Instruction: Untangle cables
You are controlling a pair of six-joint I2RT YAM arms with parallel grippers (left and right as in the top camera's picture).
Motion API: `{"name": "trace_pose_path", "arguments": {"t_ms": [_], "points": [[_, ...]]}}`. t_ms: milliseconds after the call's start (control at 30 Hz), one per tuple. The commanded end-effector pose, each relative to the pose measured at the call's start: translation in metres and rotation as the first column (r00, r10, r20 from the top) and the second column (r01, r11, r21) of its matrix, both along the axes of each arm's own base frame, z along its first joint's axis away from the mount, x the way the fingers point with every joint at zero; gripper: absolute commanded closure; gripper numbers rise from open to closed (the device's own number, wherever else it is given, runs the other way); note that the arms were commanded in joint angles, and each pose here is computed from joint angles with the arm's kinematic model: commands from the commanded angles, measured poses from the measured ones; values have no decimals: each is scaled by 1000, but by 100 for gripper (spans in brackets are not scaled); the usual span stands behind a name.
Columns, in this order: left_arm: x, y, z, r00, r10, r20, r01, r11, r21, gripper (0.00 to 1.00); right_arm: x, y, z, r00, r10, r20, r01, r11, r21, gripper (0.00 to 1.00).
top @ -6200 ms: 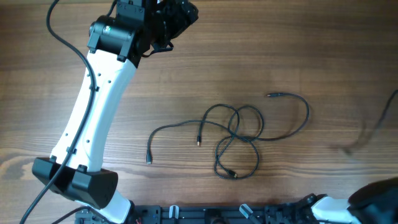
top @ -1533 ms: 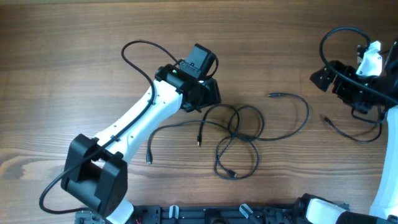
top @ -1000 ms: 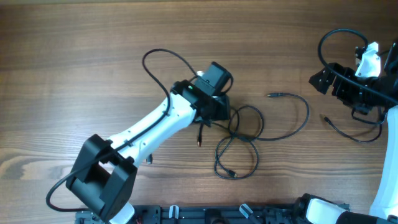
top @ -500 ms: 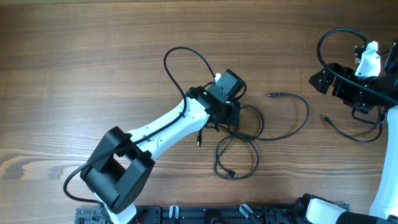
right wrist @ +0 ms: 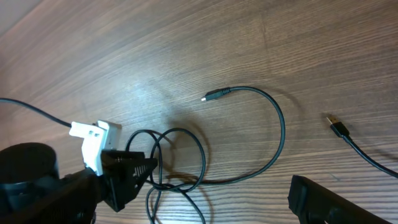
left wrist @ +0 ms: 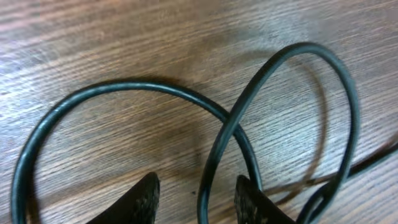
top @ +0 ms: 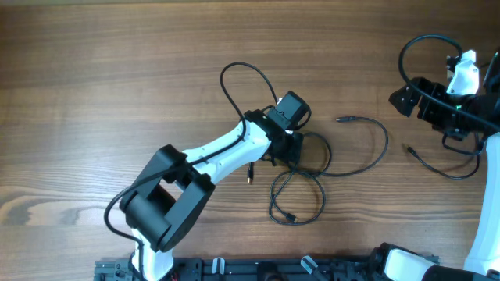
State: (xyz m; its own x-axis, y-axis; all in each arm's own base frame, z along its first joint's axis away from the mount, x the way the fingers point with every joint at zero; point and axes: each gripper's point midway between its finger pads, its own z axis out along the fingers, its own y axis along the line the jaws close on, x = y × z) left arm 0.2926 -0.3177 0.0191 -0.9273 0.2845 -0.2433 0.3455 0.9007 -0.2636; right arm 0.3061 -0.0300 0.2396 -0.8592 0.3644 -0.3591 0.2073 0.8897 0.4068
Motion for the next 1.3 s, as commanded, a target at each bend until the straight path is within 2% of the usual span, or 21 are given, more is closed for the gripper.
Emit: {"name": "trace_pose_path", "arguments": {"t_ms": [0,167,200,233,333,433,600,667,767,900,1100,1267], "points": [[-5,0,-12,999,-31,-30,31,999,4,62,3,-1,1,1000,19,9,-19,1000,-21,0],[-5,2,-17,999,-25,-43,26,1000,9,77,3,-1,1,1000,18,9,-17,1000,-19,0],[-5,3,-17,999,-25,-46,25,1000,7,82,3,-1,1,1000,17,9,-17,1000,-19,0],[-4,4,-16,998,-18,-53,18,1000,3,96,3,-1,1,1000,18,8,-17,1000,-19,0],[2,7,-3,998,-1,-60,1,1000,-6,96,3,0,2,1000,18,9,-18,1000,-18,0],[20,4,39,1000,18,11,-18,997,-69,96,4,5,4,999,35,22,-35,999,12,0],[47,1,169,968,86,235,-19,961,-276,96,10,34,21,981,145,126,-162,977,137,0],[47,7,213,948,145,285,-34,932,-360,96,12,44,27,972,174,158,-200,966,166,0],[39,13,250,931,204,303,-55,898,-436,96,16,62,32,954,228,193,-261,950,173,0],[33,23,281,916,301,267,-123,842,-525,96,22,84,38,923,300,240,-340,928,150,1],[45,48,315,867,462,188,-248,726,-641,96,23,99,46,898,336,285,-394,901,181,4],[50,56,320,851,491,185,-265,706,-656,96,20,106,46,915,311,256,-370,900,230,6]]}}
